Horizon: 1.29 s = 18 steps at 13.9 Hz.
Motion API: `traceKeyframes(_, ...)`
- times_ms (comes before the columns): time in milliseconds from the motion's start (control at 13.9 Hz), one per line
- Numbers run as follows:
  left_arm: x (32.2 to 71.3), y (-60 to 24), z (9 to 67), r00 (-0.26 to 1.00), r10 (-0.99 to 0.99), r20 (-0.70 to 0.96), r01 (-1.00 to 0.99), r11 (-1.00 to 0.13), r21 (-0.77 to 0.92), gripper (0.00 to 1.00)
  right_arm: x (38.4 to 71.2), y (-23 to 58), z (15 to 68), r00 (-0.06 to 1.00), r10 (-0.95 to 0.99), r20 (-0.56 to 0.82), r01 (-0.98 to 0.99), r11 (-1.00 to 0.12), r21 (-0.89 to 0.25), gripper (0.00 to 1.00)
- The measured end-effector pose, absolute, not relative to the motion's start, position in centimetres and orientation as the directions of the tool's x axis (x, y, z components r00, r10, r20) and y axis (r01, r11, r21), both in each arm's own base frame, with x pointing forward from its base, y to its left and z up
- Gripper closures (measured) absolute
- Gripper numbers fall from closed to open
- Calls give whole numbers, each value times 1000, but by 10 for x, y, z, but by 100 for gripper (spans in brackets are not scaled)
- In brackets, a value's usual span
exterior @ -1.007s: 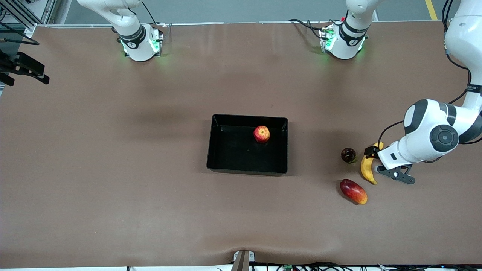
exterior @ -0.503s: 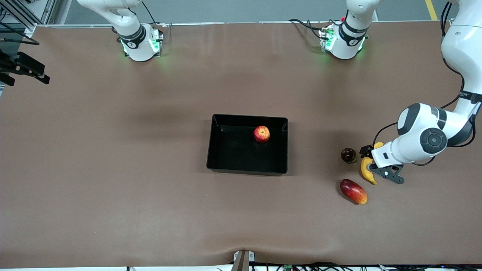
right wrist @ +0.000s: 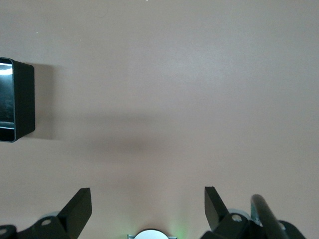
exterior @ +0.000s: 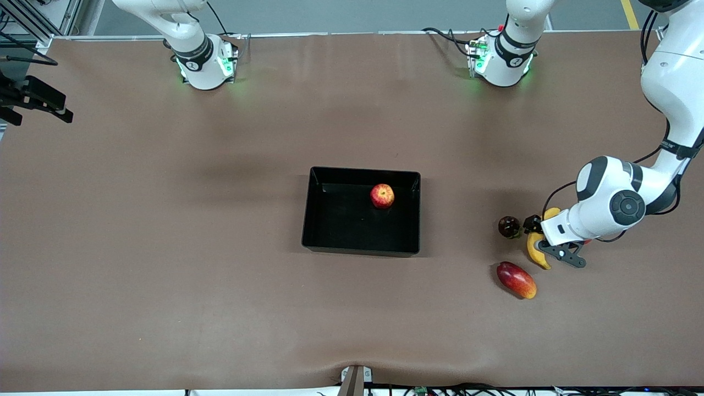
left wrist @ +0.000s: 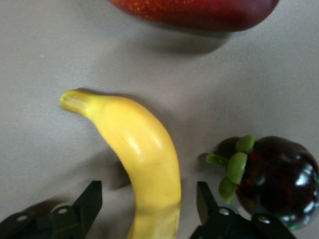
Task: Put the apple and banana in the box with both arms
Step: 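Grasp the yellow banana with the left gripper and lift it, then carry the banana over the black box with the left gripper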
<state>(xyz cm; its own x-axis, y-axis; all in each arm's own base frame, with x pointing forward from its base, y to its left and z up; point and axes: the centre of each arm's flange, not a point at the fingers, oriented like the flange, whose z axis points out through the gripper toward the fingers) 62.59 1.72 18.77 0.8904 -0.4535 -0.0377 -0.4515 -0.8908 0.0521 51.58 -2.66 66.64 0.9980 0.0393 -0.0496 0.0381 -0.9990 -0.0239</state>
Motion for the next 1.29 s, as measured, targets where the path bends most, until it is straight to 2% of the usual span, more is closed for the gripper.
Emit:
traceKeyframes(288, 627, 16, 189, 890, -454, -27, -453, -890, 51, 63, 516, -24, 666, 998, 43, -50, 42, -999, -24, 0)
traceKeyframes(647, 638, 18, 208, 889, -458, 5, -458, -889, 27, 63, 516, -24, 666, 998, 44, -50, 43, -999, -24, 0)
traceKeyframes(1294, 659, -57, 343, 897, -441, -36, -440, -898, 30, 63, 515, -25, 666, 998, 43, -54, 41, -999, -25, 0)
